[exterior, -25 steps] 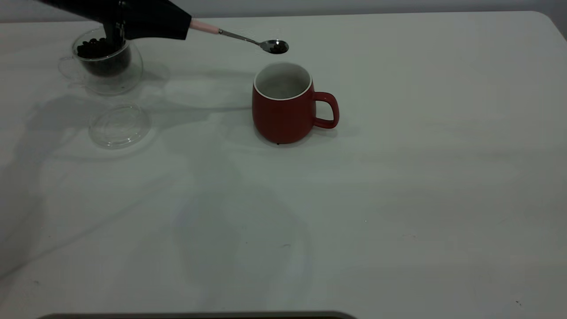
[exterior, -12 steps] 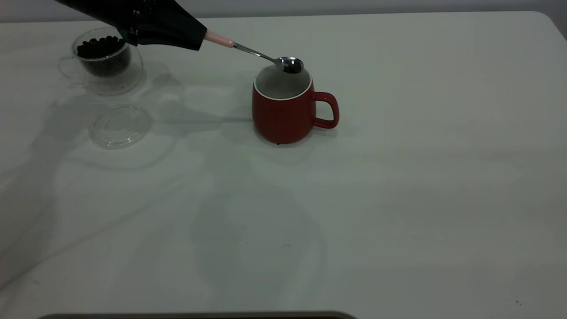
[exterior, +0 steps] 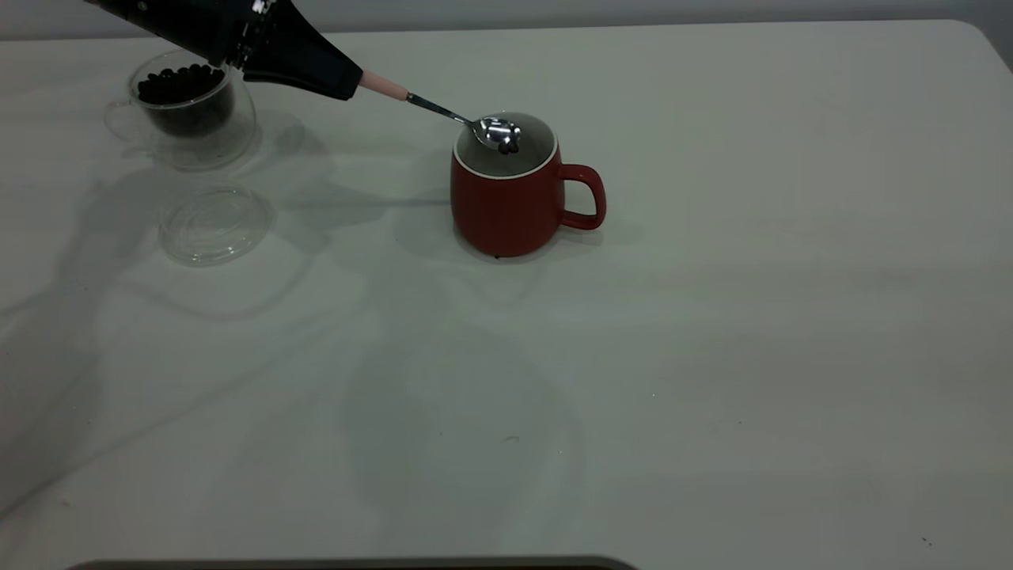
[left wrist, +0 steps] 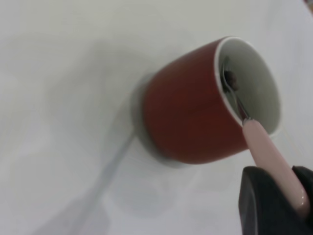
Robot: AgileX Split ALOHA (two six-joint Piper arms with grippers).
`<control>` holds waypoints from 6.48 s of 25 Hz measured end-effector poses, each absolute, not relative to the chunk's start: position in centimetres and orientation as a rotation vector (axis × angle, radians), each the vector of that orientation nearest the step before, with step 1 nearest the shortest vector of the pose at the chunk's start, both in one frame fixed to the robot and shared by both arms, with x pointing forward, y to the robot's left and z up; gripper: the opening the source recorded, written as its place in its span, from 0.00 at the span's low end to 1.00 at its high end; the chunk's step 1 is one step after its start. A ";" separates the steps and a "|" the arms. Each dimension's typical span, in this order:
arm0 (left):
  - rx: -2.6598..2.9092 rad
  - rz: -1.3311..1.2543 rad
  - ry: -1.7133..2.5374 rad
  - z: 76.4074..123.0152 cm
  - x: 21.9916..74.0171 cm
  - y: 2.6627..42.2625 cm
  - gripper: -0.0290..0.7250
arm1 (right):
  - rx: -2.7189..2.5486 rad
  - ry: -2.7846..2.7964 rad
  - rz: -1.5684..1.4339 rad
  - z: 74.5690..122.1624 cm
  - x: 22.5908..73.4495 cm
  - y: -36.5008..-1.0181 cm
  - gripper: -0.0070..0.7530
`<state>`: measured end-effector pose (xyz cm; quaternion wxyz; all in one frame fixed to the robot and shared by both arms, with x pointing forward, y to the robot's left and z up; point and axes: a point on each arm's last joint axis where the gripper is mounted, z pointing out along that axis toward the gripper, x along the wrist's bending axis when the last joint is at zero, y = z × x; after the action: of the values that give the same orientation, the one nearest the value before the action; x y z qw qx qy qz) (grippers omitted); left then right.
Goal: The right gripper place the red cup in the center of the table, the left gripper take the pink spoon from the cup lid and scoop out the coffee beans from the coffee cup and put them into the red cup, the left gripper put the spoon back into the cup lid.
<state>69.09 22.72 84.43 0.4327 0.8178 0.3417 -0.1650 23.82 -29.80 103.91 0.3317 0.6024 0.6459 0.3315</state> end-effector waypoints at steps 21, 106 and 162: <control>1.890 -0.473 1.017 90.1 68.9 28.1 0.21 | 1.574 1.688 0.866 103.9 23.8 -29.8 0.79; 1.332 -0.508 1.691 74.7 59.1 42.4 0.80 | 1.574 1.688 0.866 103.9 23.8 -29.8 0.79; 2.349 0.059 1.997 106.5 47.3 26.2 0.82 | 1.574 1.688 0.866 103.9 23.8 -29.8 0.79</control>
<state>47.32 26.20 106.49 0.0292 0.7614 0.6474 0.0191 23.82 -29.80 103.91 0.3317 0.6024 0.6460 0.3313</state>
